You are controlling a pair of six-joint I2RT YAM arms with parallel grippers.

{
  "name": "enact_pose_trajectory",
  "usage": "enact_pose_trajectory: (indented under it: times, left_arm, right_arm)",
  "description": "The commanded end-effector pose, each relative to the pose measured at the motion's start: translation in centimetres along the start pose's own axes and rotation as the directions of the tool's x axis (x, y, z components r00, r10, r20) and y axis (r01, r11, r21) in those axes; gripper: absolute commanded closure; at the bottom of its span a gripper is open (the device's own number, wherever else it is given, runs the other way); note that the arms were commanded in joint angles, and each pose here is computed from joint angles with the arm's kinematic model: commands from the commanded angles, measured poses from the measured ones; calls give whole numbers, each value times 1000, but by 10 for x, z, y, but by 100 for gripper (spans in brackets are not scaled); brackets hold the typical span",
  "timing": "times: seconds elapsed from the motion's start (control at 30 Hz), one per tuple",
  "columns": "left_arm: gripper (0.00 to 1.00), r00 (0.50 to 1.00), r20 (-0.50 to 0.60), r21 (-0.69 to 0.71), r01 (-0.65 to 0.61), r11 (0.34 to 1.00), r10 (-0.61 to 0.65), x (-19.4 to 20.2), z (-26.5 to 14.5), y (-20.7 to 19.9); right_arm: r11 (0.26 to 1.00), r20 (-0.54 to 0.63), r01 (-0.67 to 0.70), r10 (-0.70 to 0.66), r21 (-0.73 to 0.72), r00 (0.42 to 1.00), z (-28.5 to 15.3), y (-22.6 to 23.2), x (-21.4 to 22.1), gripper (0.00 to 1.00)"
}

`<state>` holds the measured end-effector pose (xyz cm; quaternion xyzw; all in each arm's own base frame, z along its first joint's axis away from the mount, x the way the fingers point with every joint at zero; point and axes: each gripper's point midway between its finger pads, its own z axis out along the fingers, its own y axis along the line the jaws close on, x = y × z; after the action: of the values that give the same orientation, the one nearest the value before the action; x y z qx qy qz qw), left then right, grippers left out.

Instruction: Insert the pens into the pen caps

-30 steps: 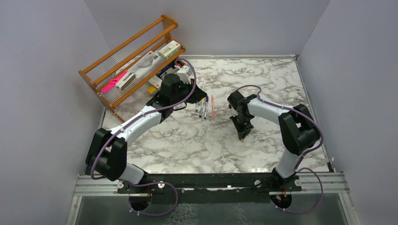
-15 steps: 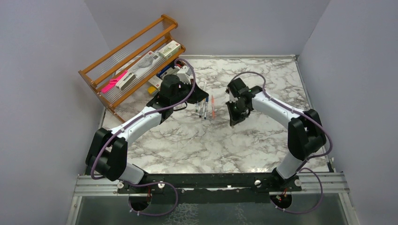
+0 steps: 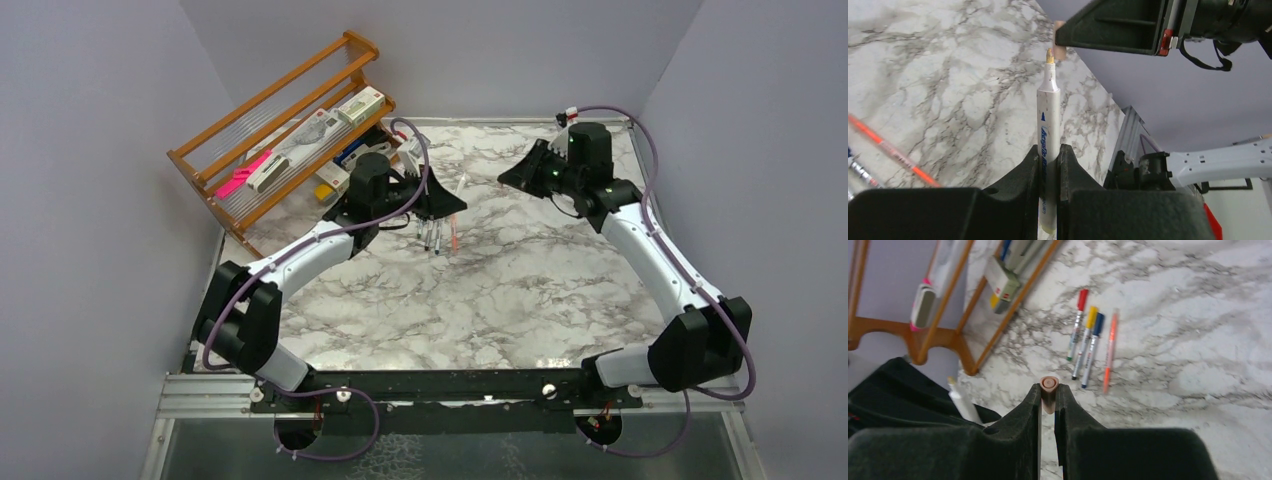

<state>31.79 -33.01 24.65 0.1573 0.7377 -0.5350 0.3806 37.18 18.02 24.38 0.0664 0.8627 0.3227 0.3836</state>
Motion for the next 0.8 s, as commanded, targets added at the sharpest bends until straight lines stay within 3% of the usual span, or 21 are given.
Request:
enact_pose_trajectory:
  times: [0.0,0.17,0.77]
  left_arm:
    - [100,996,-30,171,-79,982,85,-4,7,-44]
    - [100,992,-64,225,-89,970,105,6,19,-60]
    - [100,995,-47,211,-81,974,93,7,28,-61]
  right_arm:
    - [961,127,38,-4,-272,992,-23,64,-29,99]
    - [932,168,88,-30,-350,985,-38,87,-41,99]
    - [916,197,140,-68,-377,978,-54,94,-39,99]
